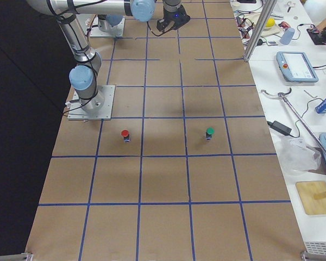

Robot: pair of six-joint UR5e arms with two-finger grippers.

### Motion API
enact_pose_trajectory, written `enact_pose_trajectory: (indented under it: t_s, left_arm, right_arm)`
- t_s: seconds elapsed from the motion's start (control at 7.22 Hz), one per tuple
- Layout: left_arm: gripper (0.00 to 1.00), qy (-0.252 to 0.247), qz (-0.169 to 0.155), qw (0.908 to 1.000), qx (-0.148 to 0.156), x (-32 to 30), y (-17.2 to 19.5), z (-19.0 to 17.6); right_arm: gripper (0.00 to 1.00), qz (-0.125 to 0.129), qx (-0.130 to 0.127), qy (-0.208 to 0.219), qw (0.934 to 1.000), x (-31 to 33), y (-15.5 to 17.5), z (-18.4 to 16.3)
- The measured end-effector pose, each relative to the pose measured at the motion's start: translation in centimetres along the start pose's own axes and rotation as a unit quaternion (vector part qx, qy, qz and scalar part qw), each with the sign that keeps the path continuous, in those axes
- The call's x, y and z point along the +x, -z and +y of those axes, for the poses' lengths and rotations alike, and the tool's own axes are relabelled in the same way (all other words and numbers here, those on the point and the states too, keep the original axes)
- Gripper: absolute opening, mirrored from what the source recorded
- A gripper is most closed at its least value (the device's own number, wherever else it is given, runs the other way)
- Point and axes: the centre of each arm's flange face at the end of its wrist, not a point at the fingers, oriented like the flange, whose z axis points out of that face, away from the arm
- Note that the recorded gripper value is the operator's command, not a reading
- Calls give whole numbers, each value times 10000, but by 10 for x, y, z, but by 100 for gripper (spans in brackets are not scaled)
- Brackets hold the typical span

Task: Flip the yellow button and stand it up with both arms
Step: 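Lift the button with the left gripper while the right gripper opens and approaches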

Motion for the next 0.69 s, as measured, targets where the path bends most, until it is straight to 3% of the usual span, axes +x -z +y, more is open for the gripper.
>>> enact_pose_trajectory:
  t_s: [0.14,0.42,0.55,0.69]
  left_arm:
    - [1,17,311,9995,79,12,11,1]
    - [1,214,1360,9903,172,47,29,10]
    - [1,371,2036,9779,284,65,26,10]
    - [1,588,2788,9575,440,85,21,10]
  right_arm:
    - [100,-85,-206,-235,9995,-5,-5,-3]
    - [100,-265,-518,-760,9954,-8,-6,-9]
    - [100,-446,-705,-1053,9909,-7,0,-21]
    - [100,-690,-946,-1283,9848,-5,8,-33]
